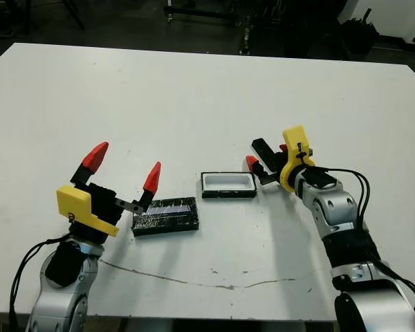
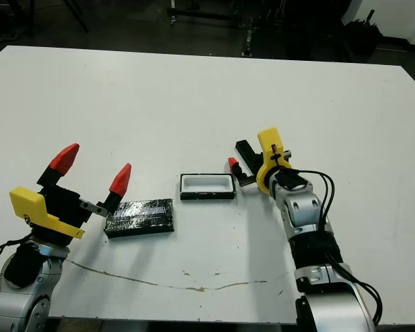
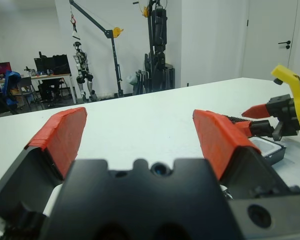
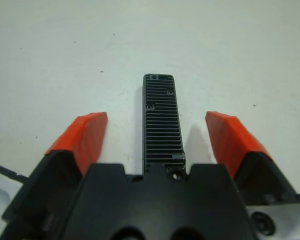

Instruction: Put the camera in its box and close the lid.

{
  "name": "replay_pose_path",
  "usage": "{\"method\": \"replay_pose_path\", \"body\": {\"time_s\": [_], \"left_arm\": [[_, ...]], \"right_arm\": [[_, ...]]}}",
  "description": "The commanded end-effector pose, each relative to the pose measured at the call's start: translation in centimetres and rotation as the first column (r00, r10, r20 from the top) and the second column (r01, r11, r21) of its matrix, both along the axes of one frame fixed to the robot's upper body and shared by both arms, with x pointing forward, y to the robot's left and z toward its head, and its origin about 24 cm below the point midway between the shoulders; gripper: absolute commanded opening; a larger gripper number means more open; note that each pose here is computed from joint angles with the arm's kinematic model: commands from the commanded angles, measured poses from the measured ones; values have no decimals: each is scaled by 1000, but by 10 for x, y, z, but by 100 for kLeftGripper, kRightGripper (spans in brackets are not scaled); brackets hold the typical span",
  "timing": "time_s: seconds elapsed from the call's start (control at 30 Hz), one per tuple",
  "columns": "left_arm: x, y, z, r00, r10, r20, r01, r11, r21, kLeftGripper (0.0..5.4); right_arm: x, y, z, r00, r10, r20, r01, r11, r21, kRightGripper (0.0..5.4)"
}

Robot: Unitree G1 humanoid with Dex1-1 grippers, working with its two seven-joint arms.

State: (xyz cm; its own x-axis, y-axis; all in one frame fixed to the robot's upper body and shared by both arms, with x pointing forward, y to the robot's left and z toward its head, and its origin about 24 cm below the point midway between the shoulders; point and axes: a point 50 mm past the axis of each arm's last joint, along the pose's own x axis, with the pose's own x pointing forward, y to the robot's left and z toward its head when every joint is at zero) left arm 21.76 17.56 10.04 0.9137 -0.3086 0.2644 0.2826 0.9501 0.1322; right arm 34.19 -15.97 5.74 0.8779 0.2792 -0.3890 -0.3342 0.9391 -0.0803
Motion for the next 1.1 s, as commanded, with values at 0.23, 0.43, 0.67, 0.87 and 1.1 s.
{"method": "replay_pose_path", "body": {"time_s": [0.23,0.43,0.67,0.87,1.1], "left_arm": [[-2,2,-2,1000,3,-13,-3,1000,-3,540],[-2,2,-1,1000,5,-11,-5,1000,9,540],[-2,2,-1,1000,3,-14,-4,1000,-4,540],[-2,2,-2,1000,2,-11,-3,1000,-10,540],[-2,3,-2,1000,8,-3,-8,1000,-7,540]], "right_arm": [[-4,-5,-7,999,-44,-12,44,999,16,370],[-6,-7,-9,996,-85,-10,85,996,4,290],[-6,-9,-6,994,-110,-12,110,994,-24,189],[-6,-8,-4,992,-130,-7,129,991,-37,170],[-6,-5,-1,987,-160,-4,160,987,-30,170]]}}
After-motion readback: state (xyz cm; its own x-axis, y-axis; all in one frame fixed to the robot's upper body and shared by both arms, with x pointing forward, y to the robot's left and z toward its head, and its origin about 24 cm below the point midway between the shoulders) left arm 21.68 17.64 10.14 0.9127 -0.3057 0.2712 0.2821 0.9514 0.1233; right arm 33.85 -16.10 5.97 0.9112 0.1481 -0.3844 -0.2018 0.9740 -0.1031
